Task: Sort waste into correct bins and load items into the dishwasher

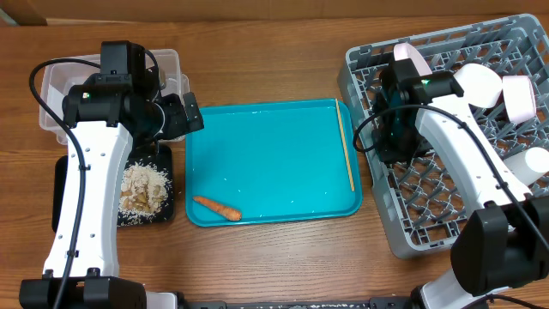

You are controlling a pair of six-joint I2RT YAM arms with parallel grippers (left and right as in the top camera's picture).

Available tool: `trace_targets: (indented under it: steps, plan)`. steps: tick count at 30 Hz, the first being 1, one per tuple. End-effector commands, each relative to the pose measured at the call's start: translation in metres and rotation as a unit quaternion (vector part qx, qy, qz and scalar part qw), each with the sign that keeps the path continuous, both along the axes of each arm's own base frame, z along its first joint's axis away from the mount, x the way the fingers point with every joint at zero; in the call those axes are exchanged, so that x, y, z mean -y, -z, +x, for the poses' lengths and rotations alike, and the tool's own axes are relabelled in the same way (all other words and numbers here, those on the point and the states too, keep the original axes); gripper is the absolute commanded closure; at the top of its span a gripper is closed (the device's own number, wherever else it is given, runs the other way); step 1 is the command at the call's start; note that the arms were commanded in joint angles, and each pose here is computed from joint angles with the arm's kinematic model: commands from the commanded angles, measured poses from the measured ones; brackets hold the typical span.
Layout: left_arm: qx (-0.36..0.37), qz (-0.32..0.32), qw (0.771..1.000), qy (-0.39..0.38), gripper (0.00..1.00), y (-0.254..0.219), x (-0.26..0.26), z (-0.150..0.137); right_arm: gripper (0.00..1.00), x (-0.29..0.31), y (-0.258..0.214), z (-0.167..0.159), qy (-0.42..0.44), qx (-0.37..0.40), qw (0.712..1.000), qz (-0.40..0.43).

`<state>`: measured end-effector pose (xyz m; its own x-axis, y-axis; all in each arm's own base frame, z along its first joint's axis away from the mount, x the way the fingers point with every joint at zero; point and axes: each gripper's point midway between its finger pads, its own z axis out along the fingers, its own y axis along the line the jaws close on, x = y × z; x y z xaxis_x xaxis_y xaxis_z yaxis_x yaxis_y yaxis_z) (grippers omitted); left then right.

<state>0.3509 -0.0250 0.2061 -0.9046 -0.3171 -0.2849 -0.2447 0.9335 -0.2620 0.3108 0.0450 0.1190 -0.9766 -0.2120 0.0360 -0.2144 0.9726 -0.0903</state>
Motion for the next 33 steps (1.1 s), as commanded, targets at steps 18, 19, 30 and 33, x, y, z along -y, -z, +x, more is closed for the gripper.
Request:
trace_targets:
  steps: [18,19,30,33]
  plan:
    - [0.005,-0.003,1.000,0.001,0.00,-0.003,0.003,0.001,0.39,-0.105,0.005,0.048,-0.033,0.072,0.993,0.090]
    - [0.005,-0.003,1.000,0.001,0.01,-0.003,0.003,0.001,0.39,-0.107,0.012,0.047,-0.028,0.069,0.994,0.086]
    - [0.004,-0.003,1.000,0.001,0.00,-0.003,0.003,0.001,0.40,-0.099,0.076,0.042,0.008,0.027,0.999,0.033]
    - [0.004,-0.003,1.000,0.001,0.00,-0.003,0.003,0.001,0.39,-0.097,0.089,0.039,0.015,0.015,0.999,0.027]
